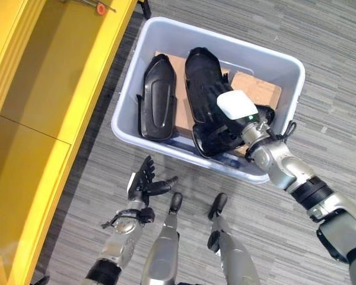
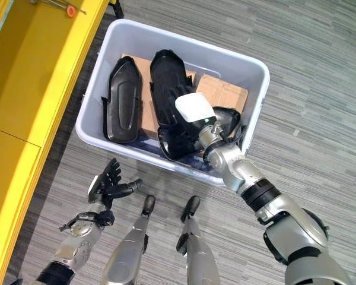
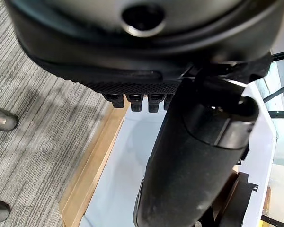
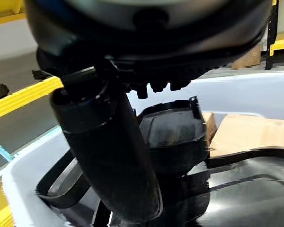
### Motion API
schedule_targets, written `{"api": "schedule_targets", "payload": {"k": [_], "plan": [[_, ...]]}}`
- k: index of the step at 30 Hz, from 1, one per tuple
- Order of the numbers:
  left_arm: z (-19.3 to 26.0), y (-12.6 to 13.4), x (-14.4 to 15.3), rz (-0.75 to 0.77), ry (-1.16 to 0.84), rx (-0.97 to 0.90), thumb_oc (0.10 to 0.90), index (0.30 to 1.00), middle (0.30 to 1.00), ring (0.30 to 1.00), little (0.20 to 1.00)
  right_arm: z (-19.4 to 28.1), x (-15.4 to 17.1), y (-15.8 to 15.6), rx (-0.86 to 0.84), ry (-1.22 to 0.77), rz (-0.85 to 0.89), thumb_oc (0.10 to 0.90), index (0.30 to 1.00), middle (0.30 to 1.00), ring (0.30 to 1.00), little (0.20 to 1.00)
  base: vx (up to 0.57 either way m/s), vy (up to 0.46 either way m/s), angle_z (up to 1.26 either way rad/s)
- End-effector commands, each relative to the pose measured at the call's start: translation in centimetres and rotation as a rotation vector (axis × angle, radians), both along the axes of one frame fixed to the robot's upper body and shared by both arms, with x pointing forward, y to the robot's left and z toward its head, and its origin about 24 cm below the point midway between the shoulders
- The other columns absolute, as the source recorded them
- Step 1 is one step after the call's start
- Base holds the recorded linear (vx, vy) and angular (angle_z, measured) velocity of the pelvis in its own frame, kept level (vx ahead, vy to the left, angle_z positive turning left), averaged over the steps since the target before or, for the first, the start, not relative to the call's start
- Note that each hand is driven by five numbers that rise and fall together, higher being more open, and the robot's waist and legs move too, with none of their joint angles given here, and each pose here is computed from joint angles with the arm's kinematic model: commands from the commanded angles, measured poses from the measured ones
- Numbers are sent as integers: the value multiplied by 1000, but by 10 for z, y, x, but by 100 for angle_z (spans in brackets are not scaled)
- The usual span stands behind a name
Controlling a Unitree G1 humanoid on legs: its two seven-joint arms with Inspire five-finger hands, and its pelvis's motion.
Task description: Move parts from the plastic box to the shelf.
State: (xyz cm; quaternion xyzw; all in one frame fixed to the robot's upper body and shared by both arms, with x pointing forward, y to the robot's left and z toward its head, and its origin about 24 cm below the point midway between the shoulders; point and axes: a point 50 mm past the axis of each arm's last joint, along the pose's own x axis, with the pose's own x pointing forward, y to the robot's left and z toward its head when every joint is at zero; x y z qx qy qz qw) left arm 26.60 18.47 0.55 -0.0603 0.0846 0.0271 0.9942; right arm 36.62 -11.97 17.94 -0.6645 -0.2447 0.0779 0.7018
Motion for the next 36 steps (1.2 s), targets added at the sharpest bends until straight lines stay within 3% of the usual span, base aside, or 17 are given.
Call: {"api": "schedule_targets", "payload": {"k": [1, 25, 26, 27, 36], "plan": [[31, 0, 5, -5, -168, -1, 900, 1000, 1000, 1000, 1000, 51, 1, 15, 37, -198, 77, 900, 1000, 1000, 1000, 1000, 3, 6, 8], [33, 8, 3, 28, -182, -12, 900, 1000, 1000, 1000, 1000, 78, 18, -18, -177, -292, -87, 900, 1000, 1000, 1000, 1000, 4, -2, 3], [32, 8, 2, 30, -180, -13, 900, 1000, 1000, 1000, 1000, 78, 18, -20, -179, -289, -98, 465, 391, 391, 391, 391, 0, 0, 0], [31, 9, 1, 34, -175, -14, 900, 1000, 1000, 1000, 1000, 75, 20, -23, -201, -278, -108, 400, 300, 300, 300, 300, 0, 0, 0], [32, 5, 3, 30, -179, -26, 900, 1000, 1000, 1000, 1000, 58, 19, -22, -203, -231, -103, 400, 300, 300, 300, 300, 1, 0, 0]]}}
